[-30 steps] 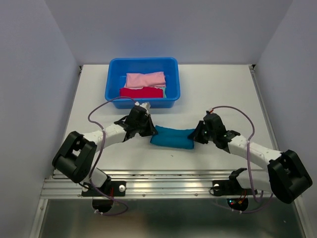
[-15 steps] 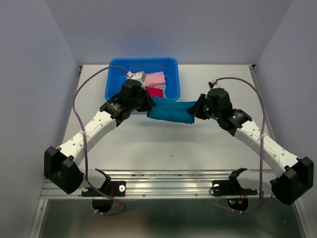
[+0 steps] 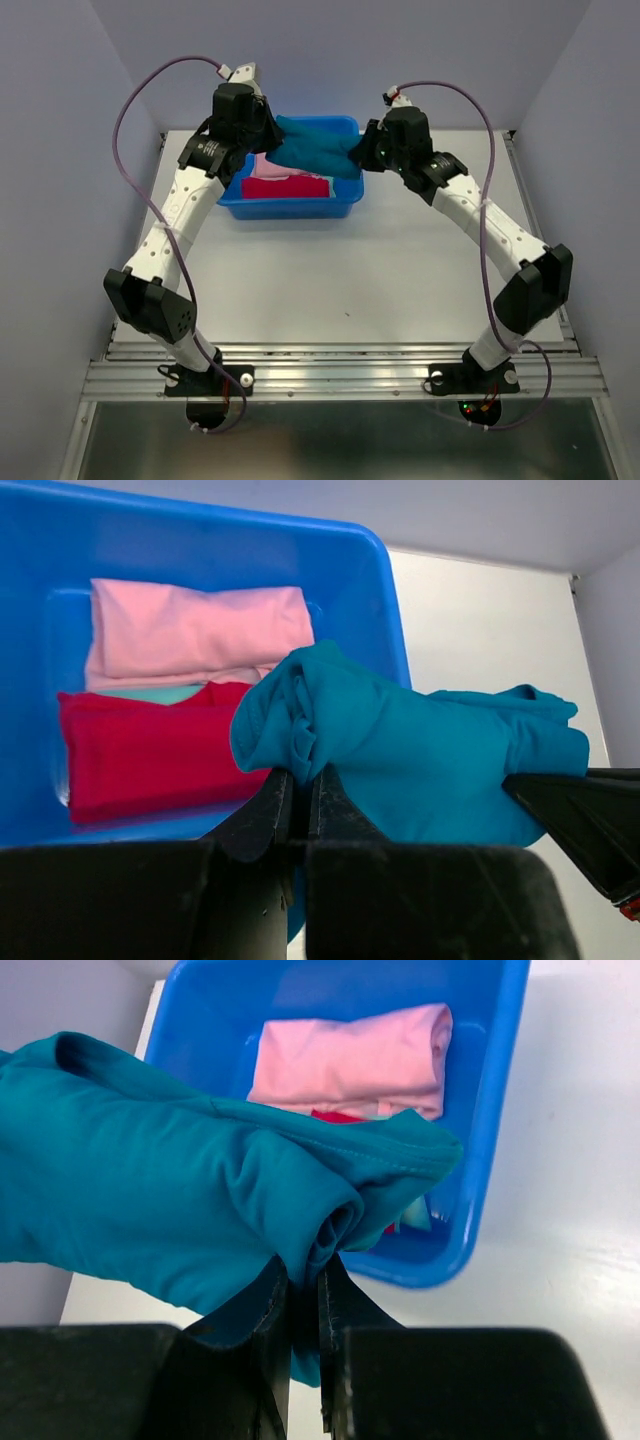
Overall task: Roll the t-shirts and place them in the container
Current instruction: Pick up the T-shirt from the center of the board, then place the T-shirt in the bin.
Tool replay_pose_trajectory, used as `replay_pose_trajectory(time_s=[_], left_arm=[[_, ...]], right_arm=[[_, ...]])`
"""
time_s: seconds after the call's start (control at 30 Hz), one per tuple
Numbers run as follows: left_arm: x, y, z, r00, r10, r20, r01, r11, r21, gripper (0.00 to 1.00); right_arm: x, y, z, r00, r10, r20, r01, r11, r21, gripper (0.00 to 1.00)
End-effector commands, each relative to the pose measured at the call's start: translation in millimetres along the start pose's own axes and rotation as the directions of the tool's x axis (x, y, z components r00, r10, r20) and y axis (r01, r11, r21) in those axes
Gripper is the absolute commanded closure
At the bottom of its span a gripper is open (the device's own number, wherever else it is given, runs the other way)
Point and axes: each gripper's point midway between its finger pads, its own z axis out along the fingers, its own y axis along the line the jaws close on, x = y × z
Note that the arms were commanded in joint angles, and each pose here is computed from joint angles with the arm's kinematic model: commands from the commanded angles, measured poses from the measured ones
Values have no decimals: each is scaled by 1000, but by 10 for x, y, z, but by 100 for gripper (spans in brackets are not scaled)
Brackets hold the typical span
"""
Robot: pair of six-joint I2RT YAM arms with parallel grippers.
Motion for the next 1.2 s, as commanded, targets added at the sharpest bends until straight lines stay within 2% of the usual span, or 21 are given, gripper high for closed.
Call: replay_pose_trajectory(time_s=[0.0,0.17,0.23,0.27,0.33,0.53,0.63,0.83,1.17], left_arm=[[-414,150,-27,996,27,80,-24,999,-37,100],[-634,486,150,994,-10,113,16,998,-53,100],[-610,612,306,996,-6,88,13,997,-78,100],[-720,594,301,995,15,102,-8,997,-73,100],[-603,781,537,999,16,43,-11,993,-119,100],[-545,1031,1080,1000,-11,25,14,992,-128,100],[-387,1119,1344,1000,-18,-15,16,992,-127,100],[-107,1382,1732,999,-29,-45,22,989,-149,100],[248,1668,2132,993,-54,-108,35,985,-167,100]], right_arm=[[-360,164,272,993,-87,84,89,996,-24,99],[-408,186,688,989,-112,95,114,993,-17,99],[-414,178,829,988,-114,107,116,993,-12,99],[-397,159,958,985,-108,131,111,994,-13,99],[-288,57,1151,986,-110,125,109,994,17,99],[-275,-36,1578,984,-129,126,125,991,41,99],[-240,-76,1814,986,-121,112,118,993,31,99],[-128,-334,2217,989,-110,103,105,993,47,99],[105,-566,2499,990,-121,70,118,992,52,99]])
